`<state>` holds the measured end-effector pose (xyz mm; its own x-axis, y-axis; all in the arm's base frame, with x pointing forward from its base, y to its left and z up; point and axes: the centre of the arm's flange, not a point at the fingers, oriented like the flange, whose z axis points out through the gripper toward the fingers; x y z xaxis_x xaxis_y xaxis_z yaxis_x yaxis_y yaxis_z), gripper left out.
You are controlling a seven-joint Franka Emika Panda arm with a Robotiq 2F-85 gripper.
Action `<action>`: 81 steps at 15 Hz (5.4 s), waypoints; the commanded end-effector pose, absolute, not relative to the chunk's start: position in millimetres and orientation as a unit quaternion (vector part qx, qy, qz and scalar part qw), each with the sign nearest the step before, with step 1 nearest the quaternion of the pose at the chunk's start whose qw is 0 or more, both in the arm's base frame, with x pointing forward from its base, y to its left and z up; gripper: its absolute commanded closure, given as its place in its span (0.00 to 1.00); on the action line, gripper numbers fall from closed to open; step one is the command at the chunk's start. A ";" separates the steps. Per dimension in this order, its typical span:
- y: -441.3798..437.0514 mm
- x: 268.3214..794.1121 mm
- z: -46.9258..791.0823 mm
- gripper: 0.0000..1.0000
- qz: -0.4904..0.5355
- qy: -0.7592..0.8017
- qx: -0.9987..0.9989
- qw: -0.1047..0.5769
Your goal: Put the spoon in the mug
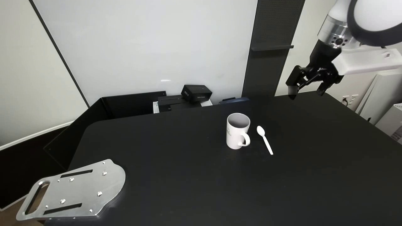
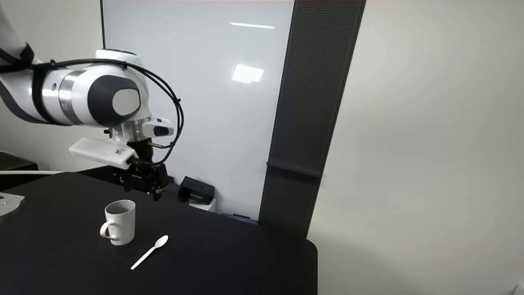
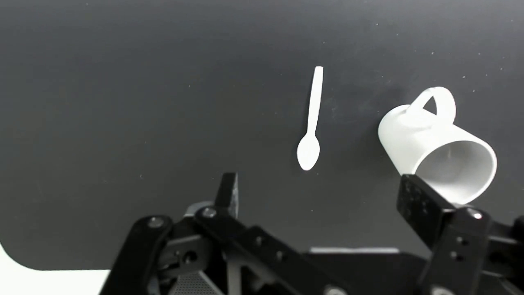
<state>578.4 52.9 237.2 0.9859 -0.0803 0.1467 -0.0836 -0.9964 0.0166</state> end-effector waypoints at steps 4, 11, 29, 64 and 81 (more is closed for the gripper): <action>79.9 589.6 189.9 0.00 0.067 -0.106 0.992 0.024; 93.9 597.1 140.0 0.00 0.079 -0.087 0.993 -0.003; 82.5 627.4 112.4 0.00 0.064 -0.101 0.993 0.002; 88.9 625.0 2.0 0.00 0.057 -0.117 0.991 -0.011; 85.7 625.6 -15.7 0.74 0.062 -0.127 0.990 -0.009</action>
<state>616.9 86.5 -10.8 0.9650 -0.2380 0.1097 -0.2369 -0.9713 -0.0237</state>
